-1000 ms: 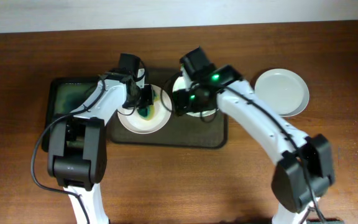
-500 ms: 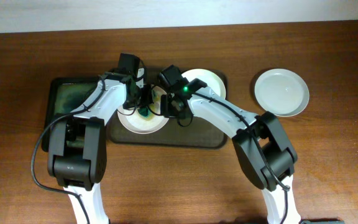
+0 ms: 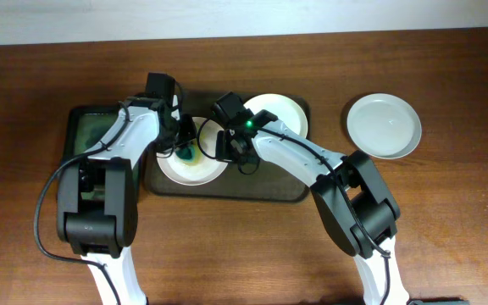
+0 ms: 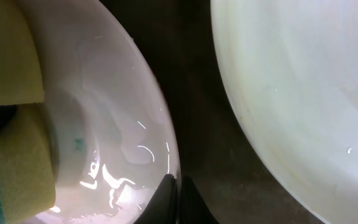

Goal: Clean dirty plates on tray and stack at the side

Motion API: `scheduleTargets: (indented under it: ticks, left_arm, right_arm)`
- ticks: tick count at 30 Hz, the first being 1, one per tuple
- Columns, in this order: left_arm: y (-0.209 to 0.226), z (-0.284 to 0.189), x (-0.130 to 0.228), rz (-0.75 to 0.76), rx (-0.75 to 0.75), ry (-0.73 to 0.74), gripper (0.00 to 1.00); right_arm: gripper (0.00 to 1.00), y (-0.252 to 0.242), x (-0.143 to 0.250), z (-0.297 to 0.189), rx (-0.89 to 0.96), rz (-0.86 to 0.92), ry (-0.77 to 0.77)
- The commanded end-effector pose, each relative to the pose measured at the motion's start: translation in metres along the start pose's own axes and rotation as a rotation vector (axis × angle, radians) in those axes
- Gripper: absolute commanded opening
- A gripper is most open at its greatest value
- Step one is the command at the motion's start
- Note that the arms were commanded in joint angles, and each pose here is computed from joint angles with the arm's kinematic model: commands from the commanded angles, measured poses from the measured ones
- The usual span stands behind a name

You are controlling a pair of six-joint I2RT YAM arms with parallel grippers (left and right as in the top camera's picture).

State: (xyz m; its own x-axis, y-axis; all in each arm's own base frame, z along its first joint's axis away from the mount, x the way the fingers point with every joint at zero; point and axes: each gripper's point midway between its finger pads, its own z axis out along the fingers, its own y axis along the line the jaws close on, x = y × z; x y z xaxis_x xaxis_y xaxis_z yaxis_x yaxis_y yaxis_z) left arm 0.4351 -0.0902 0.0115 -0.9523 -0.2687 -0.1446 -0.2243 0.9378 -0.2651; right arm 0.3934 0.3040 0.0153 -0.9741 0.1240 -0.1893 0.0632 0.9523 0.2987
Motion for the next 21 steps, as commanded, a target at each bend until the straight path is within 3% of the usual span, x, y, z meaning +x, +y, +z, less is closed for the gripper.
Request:
scheduleTargets:
  ticks: [1, 5, 9, 13, 16, 21]
  left_arm:
    - [0.018, -0.009, -0.013, -0.01, -0.053, -0.044, 0.0]
    - [-0.042, -0.011, -0.005, 0.052, 0.205, -0.005, 0.0]
    - [-0.064, -0.014, -0.002, 0.062, 0.304, 0.01, 0.0]
    - [-0.057, -0.012, -0.002, 0.065, 0.268, 0.001, 0.0]
    - [-0.021, -0.007, -0.004, 0.085, 0.09, -0.015, 0.0]
    - [0.028, -0.016, -0.02, 0.025, 0.041, -0.03, 0.0]
  right_arm:
    - [0.04, -0.009, 0.004, 0.008, 0.037, 0.009, 0.014]
    - [0.04, -0.007, 0.006, 0.008, 0.022, 0.009, 0.026]
    - [0.04, -0.005, 0.006, 0.008, 0.014, 0.009, 0.029]
    - [0.04, -0.005, 0.006, 0.008, 0.012, 0.009, 0.031]
    - [0.04, -0.004, 0.007, 0.008, 0.004, 0.009, 0.038]
    - [0.04, -0.004, 0.008, 0.008, 0.004, 0.009, 0.04]
